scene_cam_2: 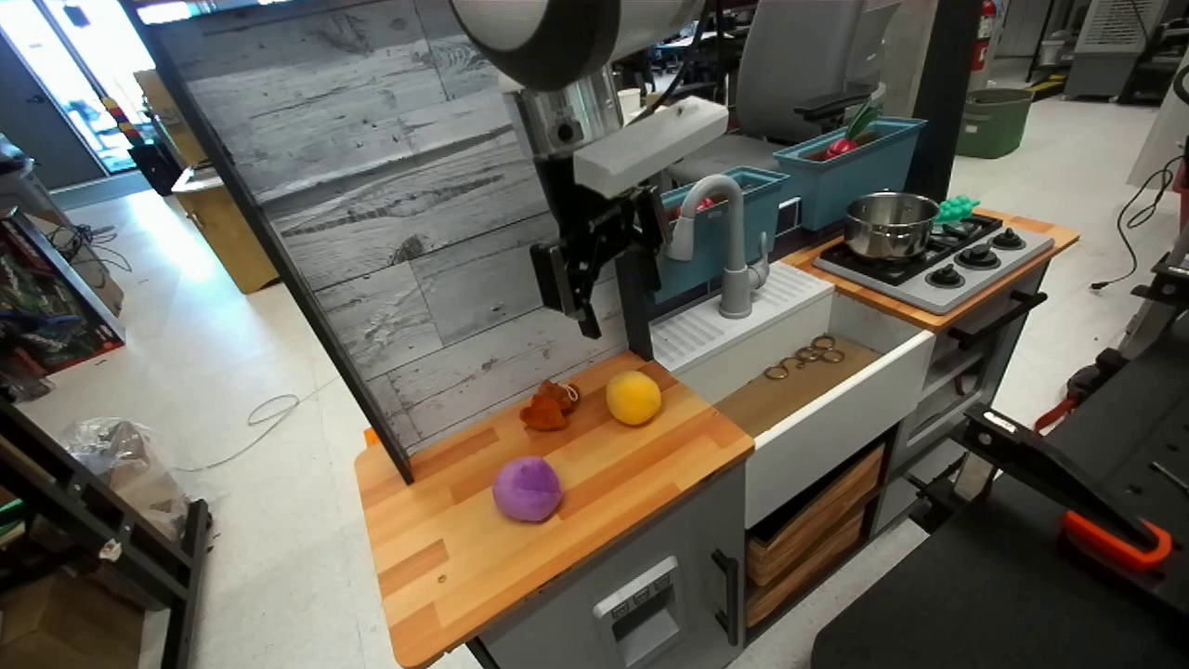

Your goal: Put the yellow plushie in the pot

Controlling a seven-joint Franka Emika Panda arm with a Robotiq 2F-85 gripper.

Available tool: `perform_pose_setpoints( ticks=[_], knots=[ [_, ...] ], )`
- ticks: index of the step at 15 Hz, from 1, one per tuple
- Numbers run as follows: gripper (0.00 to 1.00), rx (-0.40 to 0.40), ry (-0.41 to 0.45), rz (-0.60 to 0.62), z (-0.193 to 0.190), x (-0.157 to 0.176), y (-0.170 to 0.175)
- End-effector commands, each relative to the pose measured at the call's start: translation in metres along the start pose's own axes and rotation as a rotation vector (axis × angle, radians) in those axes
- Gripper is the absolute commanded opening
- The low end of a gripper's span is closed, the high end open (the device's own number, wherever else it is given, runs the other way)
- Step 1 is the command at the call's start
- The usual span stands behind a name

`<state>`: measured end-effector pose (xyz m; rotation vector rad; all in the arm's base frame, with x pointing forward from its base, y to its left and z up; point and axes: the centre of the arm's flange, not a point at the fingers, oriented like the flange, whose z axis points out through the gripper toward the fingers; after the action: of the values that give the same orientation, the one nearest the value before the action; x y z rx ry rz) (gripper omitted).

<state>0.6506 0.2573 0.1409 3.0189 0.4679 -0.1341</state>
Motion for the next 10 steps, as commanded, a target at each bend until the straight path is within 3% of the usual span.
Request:
perform_pose_setpoints(
  ticks=[1, 10],
  knots=[
    [1.00, -0.029, -0.032, 0.027, 0.017, 0.032, -0.002],
    [1.00, -0.047, -0.153, 0.046, 0.059, 0.052, 0.004]
  ],
)
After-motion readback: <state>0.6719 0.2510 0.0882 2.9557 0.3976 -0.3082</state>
